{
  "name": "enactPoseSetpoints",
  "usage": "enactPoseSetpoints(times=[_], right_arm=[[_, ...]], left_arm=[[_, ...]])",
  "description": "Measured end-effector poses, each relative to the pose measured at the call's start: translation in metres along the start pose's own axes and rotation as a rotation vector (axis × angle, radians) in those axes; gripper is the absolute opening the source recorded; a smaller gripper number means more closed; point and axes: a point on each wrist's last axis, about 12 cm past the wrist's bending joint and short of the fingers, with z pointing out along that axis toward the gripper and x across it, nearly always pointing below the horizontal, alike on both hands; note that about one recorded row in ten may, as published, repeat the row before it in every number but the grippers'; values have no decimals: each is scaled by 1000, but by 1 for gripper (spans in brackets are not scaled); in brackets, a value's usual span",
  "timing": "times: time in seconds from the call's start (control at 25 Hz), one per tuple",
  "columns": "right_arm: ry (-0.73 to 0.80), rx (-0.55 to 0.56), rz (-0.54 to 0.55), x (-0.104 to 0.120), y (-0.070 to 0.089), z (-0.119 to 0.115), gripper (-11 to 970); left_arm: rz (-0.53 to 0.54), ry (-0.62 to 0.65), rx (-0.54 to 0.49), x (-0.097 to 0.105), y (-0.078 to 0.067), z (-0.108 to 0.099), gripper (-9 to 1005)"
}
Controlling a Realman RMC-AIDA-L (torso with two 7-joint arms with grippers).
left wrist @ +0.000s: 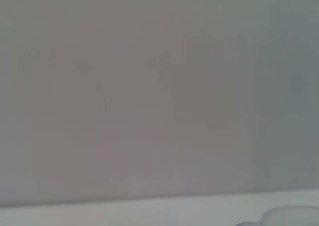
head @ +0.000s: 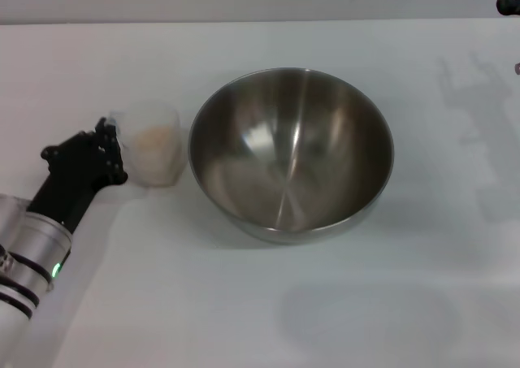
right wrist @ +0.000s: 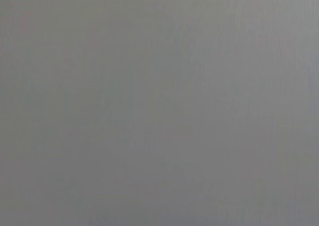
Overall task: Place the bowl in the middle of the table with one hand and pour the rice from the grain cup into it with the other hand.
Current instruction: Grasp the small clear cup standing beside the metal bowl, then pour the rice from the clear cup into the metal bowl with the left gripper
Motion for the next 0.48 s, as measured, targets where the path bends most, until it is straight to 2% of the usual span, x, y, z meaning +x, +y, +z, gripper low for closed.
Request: enactPoseSetpoints(times=[0.2,0.28,0.32,0.36,0.48], right_arm=[[1,-1,-3,0,-1,0,491],[1,-1,-2,0,-1,1,491],[2,-1,-1,1,-1,1,490],[2,-1,-1,1,-1,1,490],[1,-2,-1,0,-1,1,490]], left_arm=[[56,-104,-34,-18,3,12,30],[106,-165,-44,-28,2,18,27],[172,-225,-41,-38,-1,24,26],[172,-225,-41,-38,-1,24,25],[298,-307,-37,-50,-7,29,25]])
